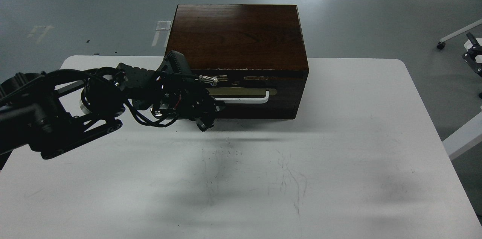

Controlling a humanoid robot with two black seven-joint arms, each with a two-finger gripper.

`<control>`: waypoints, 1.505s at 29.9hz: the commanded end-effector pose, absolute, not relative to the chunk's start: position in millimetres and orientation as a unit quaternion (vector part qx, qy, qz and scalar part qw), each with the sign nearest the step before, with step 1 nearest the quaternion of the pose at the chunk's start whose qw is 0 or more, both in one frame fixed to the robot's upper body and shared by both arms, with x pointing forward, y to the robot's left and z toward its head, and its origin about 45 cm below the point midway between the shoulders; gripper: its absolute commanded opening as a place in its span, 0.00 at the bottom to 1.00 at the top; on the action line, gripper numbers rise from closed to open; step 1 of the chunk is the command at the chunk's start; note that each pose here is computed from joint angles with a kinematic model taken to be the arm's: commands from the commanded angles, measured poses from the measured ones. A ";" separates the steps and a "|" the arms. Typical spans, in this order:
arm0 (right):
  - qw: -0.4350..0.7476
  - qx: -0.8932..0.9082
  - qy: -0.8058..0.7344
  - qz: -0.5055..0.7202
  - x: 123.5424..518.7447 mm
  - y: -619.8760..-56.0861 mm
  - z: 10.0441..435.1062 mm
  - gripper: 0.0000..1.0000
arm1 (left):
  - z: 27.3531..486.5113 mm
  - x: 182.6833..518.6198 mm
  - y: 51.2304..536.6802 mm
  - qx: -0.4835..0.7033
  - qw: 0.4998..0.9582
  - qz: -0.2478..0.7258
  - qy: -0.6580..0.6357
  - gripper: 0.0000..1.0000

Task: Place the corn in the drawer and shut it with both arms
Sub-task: 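Push the drawer into the box with the left gripper, then press the drawer fully shut with the left gripper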

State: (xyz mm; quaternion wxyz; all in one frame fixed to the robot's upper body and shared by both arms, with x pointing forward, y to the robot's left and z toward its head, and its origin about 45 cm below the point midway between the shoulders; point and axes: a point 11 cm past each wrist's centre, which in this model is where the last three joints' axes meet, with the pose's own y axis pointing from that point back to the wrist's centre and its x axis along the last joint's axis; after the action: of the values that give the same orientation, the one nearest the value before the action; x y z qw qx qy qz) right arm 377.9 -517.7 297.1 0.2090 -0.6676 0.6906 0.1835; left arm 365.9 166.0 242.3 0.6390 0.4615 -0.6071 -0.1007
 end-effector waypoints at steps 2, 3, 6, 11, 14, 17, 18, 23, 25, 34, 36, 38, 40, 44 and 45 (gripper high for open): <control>0.209 -0.667 0.691 0.184 377.7 -517.8 296.6 1.00 | 242.7 369.3 168.6 0.466 0.637 -0.097 -0.606 0.00; 0.208 -0.668 0.691 0.184 377.7 -517.7 296.4 1.00 | 242.7 369.3 168.6 0.466 0.637 -0.097 -0.606 0.00; 0.209 -0.668 0.691 0.184 377.9 -517.6 296.8 1.00 | 243.4 371.2 169.8 0.469 0.636 -0.096 -0.605 0.00; 0.210 -0.667 0.691 0.183 378.0 -517.7 297.3 1.00 | 246.6 375.7 171.7 0.473 0.633 -0.092 -0.606 0.00; 0.210 -0.667 0.691 0.183 378.0 -517.7 297.3 1.00 | 246.1 376.9 173.2 0.476 0.632 -0.091 -0.605 0.00; 0.209 -0.667 0.691 0.183 378.0 -518.1 297.3 1.00 | 246.3 377.0 173.1 0.476 0.632 -0.091 -0.605 0.00; 0.210 -0.667 0.691 0.183 378.0 -518.1 297.5 1.00 | 246.3 376.5 172.1 0.474 0.632 -0.092 -0.606 0.00; 0.210 -0.667 0.691 0.182 377.7 -518.8 297.9 1.00 | 246.9 376.3 170.9 0.473 0.632 -0.092 -0.607 0.00; 0.210 -0.667 0.691 0.182 377.7 -518.8 297.9 1.00 | 247.1 375.7 170.1 0.472 0.632 -0.093 -0.608 0.00; 0.209 -0.667 0.692 0.183 377.1 -519.4 297.5 1.00 | 246.3 377.4 172.2 0.476 0.631 -0.091 -0.606 0.00; 0.209 -0.666 0.692 0.182 376.8 -519.7 297.1 1.00 | 246.2 377.3 171.5 0.476 0.631 -0.092 -0.606 0.00; 0.208 -0.665 0.693 0.183 375.8 -520.6 296.3 1.00 | 247.4 377.5 170.9 0.475 0.630 -0.091 -0.607 0.00; 0.208 -0.665 0.693 0.183 375.8 -520.6 296.3 1.00 | 248.9 376.7 169.1 0.472 0.630 -0.091 -0.610 0.00; 0.208 -0.665 0.694 0.183 375.8 -521.1 296.5 1.00 | 254.0 363.9 156.7 0.450 0.631 -0.102 -0.623 0.00; 0.209 -0.665 0.694 0.182 375.9 -521.0 296.8 1.00 | 256.9 354.3 150.5 0.436 0.632 -0.111 -0.631 0.00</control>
State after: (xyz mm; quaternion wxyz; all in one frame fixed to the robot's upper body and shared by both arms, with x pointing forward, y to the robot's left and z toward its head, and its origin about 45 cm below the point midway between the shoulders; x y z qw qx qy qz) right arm 375.8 -520.7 296.4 0.2084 -0.6651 0.6933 0.1831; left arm 371.3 163.1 251.3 0.6306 0.4620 -0.6161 -0.0961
